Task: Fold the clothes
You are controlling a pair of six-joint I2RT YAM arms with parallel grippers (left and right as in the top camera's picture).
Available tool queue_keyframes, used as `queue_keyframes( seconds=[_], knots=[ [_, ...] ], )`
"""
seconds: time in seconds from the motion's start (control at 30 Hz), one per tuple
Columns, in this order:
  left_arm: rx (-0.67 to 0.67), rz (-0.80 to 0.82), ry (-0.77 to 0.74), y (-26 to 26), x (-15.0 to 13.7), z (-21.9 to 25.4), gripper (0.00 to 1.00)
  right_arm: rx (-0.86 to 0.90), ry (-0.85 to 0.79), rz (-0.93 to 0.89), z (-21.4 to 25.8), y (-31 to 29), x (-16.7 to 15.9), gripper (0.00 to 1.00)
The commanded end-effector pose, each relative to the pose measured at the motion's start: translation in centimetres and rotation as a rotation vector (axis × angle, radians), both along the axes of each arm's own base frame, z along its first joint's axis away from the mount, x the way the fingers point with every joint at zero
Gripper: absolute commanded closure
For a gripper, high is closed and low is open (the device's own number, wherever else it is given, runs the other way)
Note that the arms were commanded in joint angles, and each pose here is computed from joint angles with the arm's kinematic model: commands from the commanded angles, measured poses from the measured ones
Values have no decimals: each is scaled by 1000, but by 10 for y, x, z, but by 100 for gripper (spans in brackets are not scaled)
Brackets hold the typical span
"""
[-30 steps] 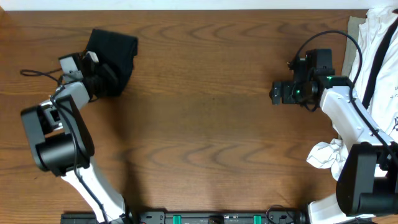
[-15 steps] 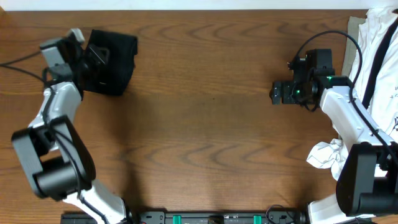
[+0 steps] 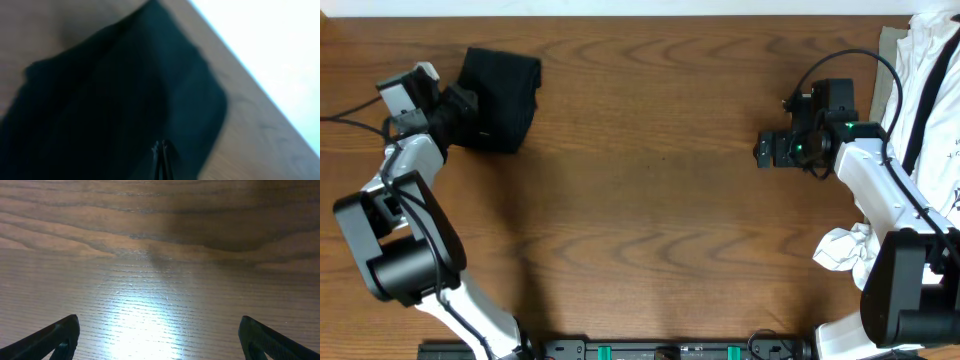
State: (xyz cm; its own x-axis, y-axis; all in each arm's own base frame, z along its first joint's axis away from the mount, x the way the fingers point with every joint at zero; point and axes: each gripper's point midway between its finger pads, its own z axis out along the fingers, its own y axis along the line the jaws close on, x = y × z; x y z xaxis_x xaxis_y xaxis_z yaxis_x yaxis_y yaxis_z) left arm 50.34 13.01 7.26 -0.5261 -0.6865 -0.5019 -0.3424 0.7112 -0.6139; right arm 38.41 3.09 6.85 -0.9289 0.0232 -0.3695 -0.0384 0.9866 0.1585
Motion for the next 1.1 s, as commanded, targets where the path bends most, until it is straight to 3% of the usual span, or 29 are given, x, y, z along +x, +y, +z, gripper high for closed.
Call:
queue_keyframes(
  seconds=[0.0, 0.33, 0.77, 1.07],
  knots=[
    [50, 71, 79, 21, -8, -31, 94, -6, -13, -1, 5, -2, -1, 1],
    [115, 65, 184, 30, -23, -65, 94, -6, -13, -1, 5, -2, -1, 1],
    [109, 21, -138, 3, 7, 72, 94, -6, -13, -1, 5, -2, -1, 1],
    [112, -39, -158, -24, 26, 53, 94, -6, -13, -1, 5, -2, -1, 1]
  ],
)
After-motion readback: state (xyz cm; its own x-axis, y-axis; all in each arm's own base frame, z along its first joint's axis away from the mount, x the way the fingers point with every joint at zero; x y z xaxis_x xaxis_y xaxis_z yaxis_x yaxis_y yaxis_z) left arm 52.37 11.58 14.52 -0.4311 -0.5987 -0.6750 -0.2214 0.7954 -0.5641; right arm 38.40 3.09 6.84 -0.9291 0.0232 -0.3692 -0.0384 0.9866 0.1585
